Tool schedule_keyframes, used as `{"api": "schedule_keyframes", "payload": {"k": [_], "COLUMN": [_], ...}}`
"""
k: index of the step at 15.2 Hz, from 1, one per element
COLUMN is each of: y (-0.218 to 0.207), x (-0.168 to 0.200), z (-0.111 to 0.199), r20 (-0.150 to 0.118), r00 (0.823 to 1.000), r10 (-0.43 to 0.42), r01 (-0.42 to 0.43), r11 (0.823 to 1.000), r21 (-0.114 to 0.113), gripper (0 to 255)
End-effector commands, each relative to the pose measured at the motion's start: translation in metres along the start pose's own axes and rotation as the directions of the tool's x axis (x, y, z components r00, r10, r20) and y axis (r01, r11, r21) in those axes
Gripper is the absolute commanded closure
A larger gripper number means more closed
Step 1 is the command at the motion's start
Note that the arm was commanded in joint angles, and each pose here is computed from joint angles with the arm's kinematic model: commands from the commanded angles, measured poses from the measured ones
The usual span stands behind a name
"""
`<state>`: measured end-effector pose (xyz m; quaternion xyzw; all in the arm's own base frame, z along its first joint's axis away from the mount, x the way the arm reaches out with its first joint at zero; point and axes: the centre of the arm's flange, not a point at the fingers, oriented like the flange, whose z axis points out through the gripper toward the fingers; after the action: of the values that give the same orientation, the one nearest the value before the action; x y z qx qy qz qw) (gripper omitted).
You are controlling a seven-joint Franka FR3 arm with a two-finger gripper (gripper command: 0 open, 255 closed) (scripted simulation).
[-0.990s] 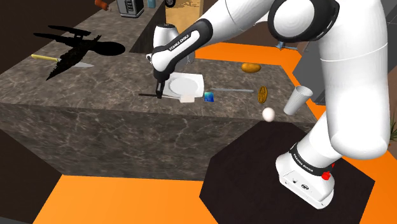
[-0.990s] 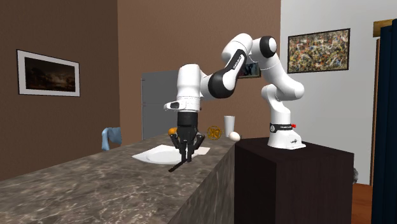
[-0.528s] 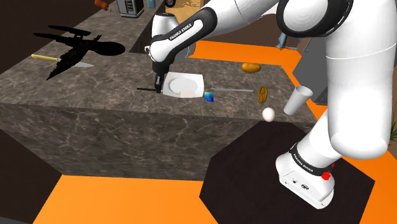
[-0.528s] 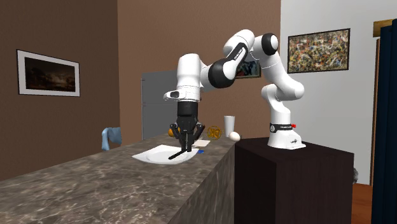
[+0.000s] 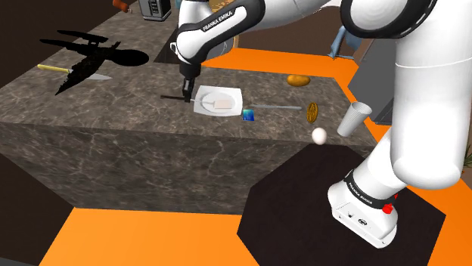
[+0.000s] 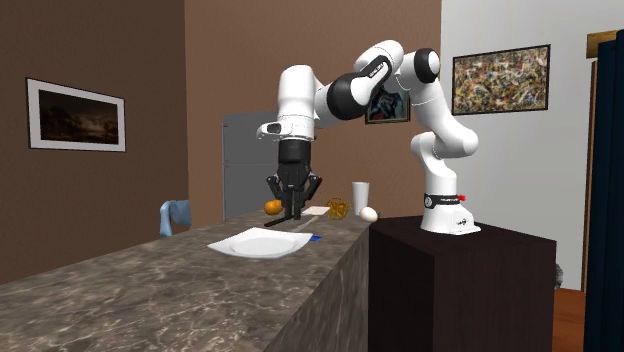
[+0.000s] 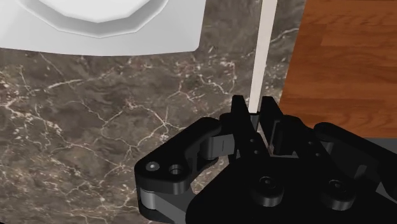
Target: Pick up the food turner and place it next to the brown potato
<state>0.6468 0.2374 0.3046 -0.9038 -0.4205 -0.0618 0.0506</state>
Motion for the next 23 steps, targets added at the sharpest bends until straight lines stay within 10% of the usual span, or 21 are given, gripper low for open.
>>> {"api": "schedule_keyframes", "payload": {"k": [1,23], "y": [-0.001,0.072], "x": [0.002,-0.247], "z": [-0.01,-0.06], "r20": [0.0,0.0], "r00": [1.0,1.0], "r10": [0.0,0.0], "r01": [0.0,0.0], "r11": [1.0,1.0], "r21": [0.0,0.0], "gripper": [255,255]}}
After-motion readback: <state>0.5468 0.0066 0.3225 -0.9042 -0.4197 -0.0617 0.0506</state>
